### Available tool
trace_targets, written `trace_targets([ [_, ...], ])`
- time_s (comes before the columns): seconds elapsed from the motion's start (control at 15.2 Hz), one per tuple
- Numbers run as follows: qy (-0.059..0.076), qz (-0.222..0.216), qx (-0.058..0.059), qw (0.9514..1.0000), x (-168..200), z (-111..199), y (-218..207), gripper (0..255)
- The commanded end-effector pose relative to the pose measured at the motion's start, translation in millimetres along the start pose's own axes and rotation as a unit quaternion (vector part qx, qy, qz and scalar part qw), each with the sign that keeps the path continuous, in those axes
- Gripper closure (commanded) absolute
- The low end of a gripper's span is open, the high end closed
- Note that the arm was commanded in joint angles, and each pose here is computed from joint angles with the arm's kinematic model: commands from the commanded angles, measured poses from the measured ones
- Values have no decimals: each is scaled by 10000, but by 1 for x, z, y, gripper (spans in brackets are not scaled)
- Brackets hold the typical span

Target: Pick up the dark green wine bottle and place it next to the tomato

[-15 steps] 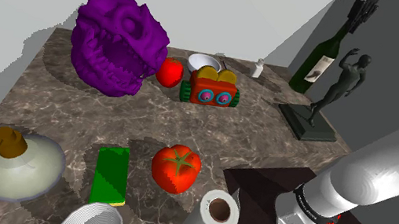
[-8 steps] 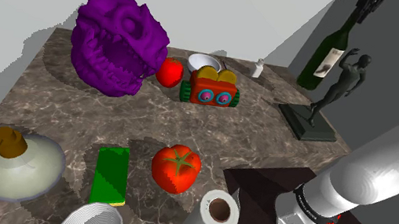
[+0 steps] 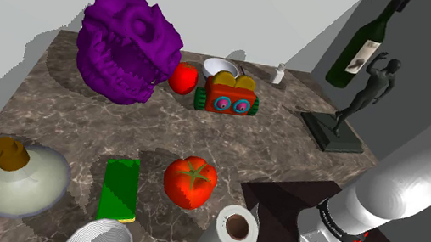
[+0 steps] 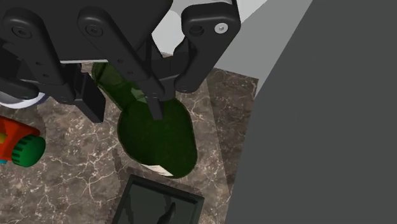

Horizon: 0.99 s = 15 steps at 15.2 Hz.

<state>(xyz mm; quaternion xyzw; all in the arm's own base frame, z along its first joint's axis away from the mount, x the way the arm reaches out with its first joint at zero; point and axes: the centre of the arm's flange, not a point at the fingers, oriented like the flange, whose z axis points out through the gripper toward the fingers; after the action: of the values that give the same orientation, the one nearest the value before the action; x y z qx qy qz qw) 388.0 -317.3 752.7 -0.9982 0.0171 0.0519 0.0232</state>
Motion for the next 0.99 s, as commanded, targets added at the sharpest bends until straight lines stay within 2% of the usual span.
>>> trace_targets([
  [0.0,-1,-3,1,10000,-3,-10,0,255],
  [0.13,-1,-3,1,10000,-4,-16,0,255],
  [0.92,-1,-3,1,10000,-25,-7,-157,255],
])
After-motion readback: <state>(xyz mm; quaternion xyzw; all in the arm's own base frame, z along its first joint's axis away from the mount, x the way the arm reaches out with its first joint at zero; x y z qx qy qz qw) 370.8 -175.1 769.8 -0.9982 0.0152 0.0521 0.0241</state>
